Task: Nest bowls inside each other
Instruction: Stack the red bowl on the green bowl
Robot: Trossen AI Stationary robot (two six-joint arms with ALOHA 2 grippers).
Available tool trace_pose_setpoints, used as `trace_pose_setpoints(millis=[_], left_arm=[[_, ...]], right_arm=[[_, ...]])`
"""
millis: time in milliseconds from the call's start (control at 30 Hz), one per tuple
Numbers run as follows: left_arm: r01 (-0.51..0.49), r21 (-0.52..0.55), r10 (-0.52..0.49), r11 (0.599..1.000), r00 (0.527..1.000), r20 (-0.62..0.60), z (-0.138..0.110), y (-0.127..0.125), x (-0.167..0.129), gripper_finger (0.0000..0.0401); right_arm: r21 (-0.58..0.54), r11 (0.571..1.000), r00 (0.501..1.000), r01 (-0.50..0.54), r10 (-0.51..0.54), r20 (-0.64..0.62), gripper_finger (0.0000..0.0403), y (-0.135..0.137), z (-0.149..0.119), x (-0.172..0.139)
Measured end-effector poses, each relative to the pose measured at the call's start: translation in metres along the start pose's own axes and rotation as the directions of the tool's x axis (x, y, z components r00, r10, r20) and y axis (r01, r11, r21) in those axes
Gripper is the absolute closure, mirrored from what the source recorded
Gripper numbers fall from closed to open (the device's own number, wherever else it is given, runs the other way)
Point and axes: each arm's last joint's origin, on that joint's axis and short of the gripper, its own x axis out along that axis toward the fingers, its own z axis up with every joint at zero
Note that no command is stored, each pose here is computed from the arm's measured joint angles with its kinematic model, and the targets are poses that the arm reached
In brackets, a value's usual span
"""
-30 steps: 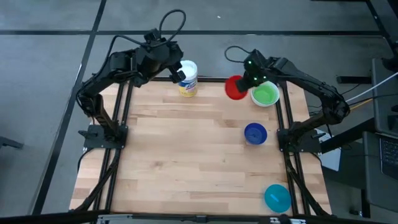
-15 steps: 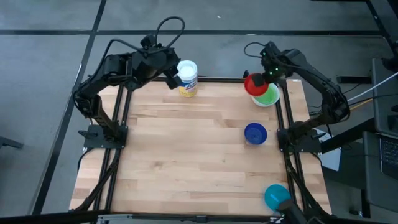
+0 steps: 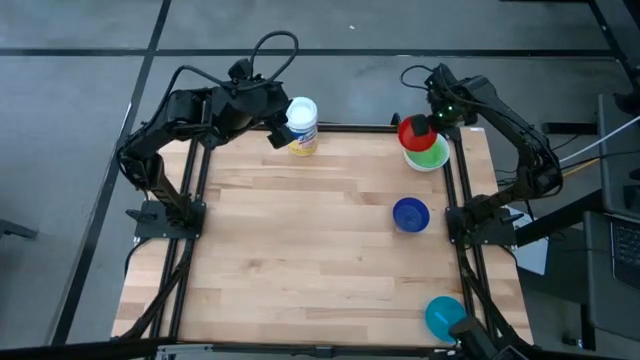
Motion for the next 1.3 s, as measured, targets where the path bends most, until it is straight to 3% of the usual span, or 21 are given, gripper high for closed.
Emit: trace_pose_setpoints(millis=[200, 433, 600, 800, 1000, 1167, 1300], left_arm=[[-0.005, 0.008, 0.005, 1.0, 1.0, -0.006, -0.001, 0.003, 0.003, 0.0225], [0.026, 0.033, -0.025, 0.999, 1.0, -0.007, -0.001, 0.006, 0.007, 0.0226], [0.051, 0.085, -0.05, 0.995, 0.999, -0.009, -0.002, 0.011, 0.013, 0.0231], [0.005, 0.152, -0.015, 0.988, 0.998, 0.06, 0.002, 0.036, 0.042, 0.0237], [0.003, 0.068, -0.008, 0.998, 0.998, 0.069, -0.015, 0.091, 0.082, 0.0235], [-0.032, -0.016, 0.032, 0.999, 0.998, 0.054, -0.036, 0.136, 0.108, 0.024], [-0.026, -0.121, 0.04, 0.992, 0.992, 0.118, -0.049, 0.17, 0.115, 0.0244]], right_arm=[[0.152, 0.988, 0.999, 0.019, -0.023, 0.024, 0.0402, 0.011, -0.002, -0.001], [0.349, 0.937, 0.994, -0.012, -0.026, 0.104, 0.0402, 0.028, -0.002, -0.003], [0.482, 0.87, 0.989, 0.1, -0.139, 0.046, 0.0402, 0.028, -0.013, -0.004], [0.605, 0.794, 0.995, 0.065, -0.094, 0.016, 0.0402, 0.046, -0.026, 0.014], [0.756, 0.654, 0.999, 0.002, -0.03, 0.024, 0.0402, 0.067, -0.047, 0.056], [0.866, 0.486, 0.993, -0.117, 0.036, 0.115, 0.0402, 0.078, -0.052, 0.077], [0.926, 0.355, 0.99, -0.128, -0.014, 0.143, 0.0402, 0.077, -0.056, 0.076]])
